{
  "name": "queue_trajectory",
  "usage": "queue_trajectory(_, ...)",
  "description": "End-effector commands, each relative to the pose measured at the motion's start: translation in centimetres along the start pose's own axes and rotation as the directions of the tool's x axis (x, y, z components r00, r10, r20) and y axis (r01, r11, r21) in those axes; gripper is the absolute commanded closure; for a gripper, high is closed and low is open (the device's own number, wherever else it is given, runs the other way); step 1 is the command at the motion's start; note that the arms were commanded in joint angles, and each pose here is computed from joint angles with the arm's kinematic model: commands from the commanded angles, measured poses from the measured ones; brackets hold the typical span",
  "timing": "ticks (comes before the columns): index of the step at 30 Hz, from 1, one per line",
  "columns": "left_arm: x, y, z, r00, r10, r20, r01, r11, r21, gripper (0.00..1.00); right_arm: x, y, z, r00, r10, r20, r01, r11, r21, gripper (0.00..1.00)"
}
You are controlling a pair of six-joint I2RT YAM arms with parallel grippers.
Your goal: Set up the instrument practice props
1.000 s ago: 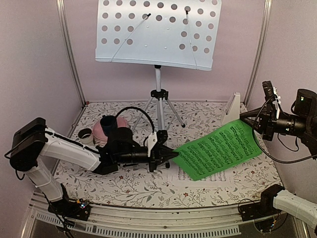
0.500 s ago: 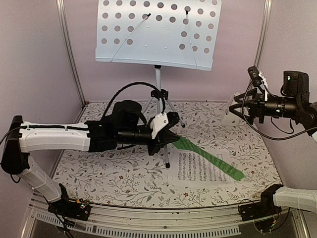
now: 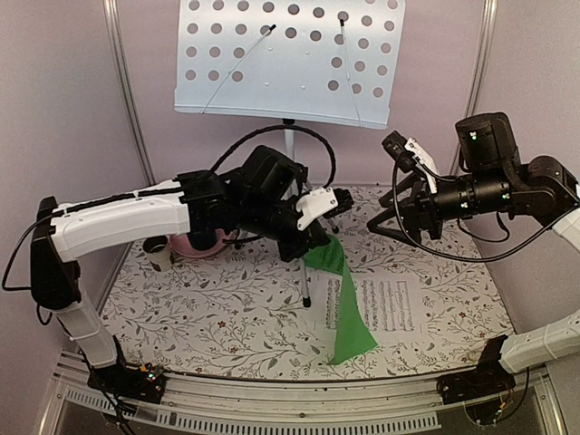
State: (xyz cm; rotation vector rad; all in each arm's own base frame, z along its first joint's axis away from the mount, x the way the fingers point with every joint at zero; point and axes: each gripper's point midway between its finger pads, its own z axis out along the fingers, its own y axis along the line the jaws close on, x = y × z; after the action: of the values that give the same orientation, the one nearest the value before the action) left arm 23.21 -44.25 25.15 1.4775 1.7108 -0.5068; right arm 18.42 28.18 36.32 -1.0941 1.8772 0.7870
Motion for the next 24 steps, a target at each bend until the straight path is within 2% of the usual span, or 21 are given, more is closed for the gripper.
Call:
queue_trajectory(1, 3.3, -0.4, 1.1, 0.976, -0.053, -0.211, 0.06, 0.998, 0.028, 1.0, 1.2, -1.4, -0.5, 0.993, 0.117, -0.025, -0.112, 0.981, 0.16, 0.23)
queue_trajectory(7, 2.3, 0.7, 1.4, 0.954, -0.139, -0.264, 0.145, 0.989, 0.002, 1.0, 3.8, -1.2, 0.6, 0.968, 0.246, -0.048, -0.228, 0.943, 0.242, 0.24)
queue_trajectory(13, 0.6, 1.3, 0.9, 0.947, -0.171, -0.272, 0.179, 0.984, 0.002, 1.0, 3.8, -1.4, 1.9, 0.96, 0.279, -0.029, -0.259, 0.92, 0.294, 0.27)
queue_trajectory(18, -1.6, 1.3, -0.5, 0.959, -0.172, -0.227, 0.183, 0.983, 0.025, 1.0, 4.7, -0.9, 3.6, 0.963, 0.26, -0.073, -0.226, 0.924, 0.31, 0.31)
queue_trajectory(24, -2.7, 1.1, -1.2, 0.963, -0.172, -0.206, 0.182, 0.983, 0.032, 1.0, 6.7, -0.5, 5.9, 0.956, 0.205, -0.211, -0.109, 0.912, 0.396, 0.41)
